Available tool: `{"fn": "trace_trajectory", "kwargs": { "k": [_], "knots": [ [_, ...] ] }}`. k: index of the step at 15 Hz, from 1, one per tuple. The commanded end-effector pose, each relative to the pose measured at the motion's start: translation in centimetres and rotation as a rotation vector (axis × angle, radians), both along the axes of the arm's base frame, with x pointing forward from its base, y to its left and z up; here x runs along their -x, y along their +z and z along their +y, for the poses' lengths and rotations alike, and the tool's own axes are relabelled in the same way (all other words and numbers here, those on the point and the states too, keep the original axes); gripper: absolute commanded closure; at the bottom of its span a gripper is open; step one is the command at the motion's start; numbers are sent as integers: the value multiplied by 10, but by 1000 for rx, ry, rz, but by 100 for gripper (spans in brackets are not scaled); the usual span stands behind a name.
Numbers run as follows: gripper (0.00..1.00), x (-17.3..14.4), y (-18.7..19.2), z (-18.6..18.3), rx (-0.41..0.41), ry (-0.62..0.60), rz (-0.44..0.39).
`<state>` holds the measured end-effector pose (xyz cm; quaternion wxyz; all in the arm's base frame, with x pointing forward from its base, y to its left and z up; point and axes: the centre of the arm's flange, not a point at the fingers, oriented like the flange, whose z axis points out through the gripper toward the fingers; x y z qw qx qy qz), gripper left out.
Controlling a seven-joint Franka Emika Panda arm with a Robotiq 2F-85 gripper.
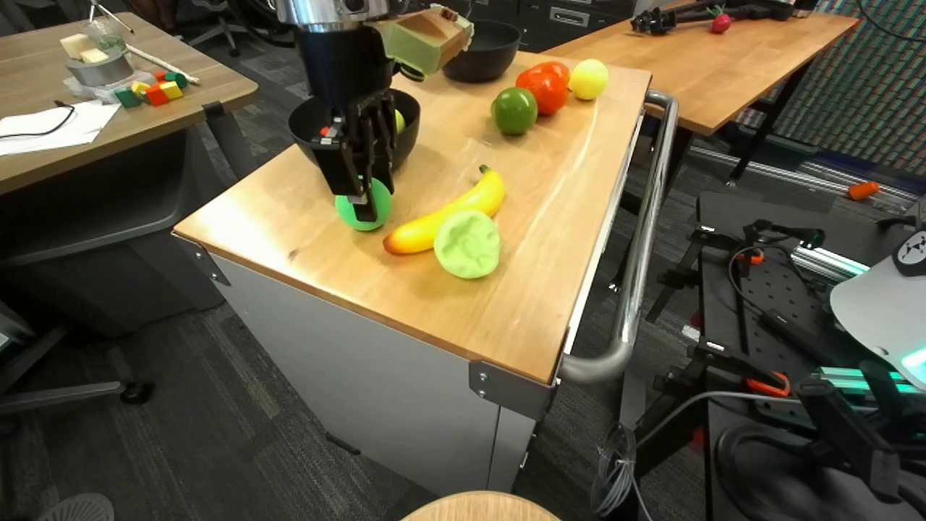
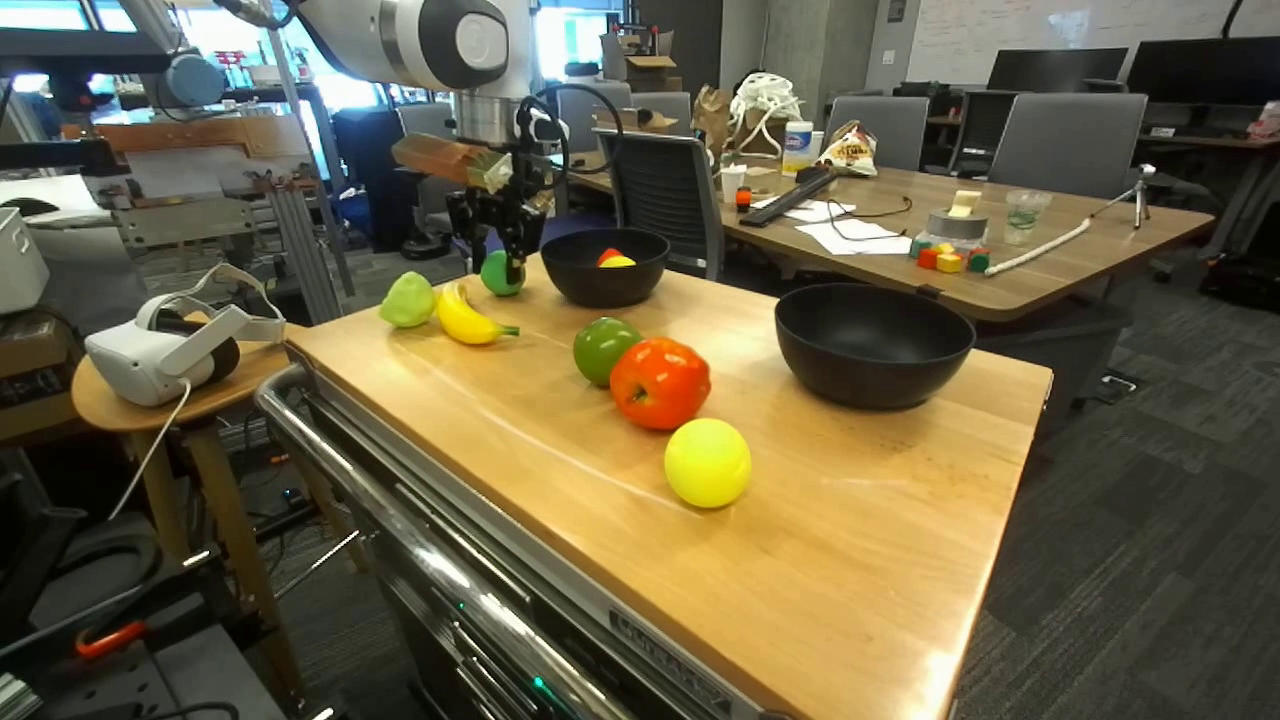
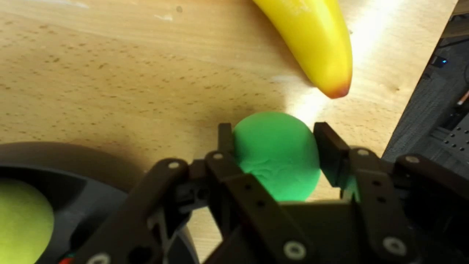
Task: Pick up the plush vegetable and fruit toy, then put them in the two bowls
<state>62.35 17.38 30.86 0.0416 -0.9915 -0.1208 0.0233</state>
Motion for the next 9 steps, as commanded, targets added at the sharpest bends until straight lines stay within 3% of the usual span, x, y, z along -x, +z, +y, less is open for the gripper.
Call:
{"fn": "trace_trajectory", "kwargs": {
  "k": [1,5,9],
  "knots": [
    [70,-4,8,-1,-38,22,-23],
    [77,-5,29,-12,-32,24,-120],
    [77,-16,97,-44,24,-7,-337]
  ]
}}
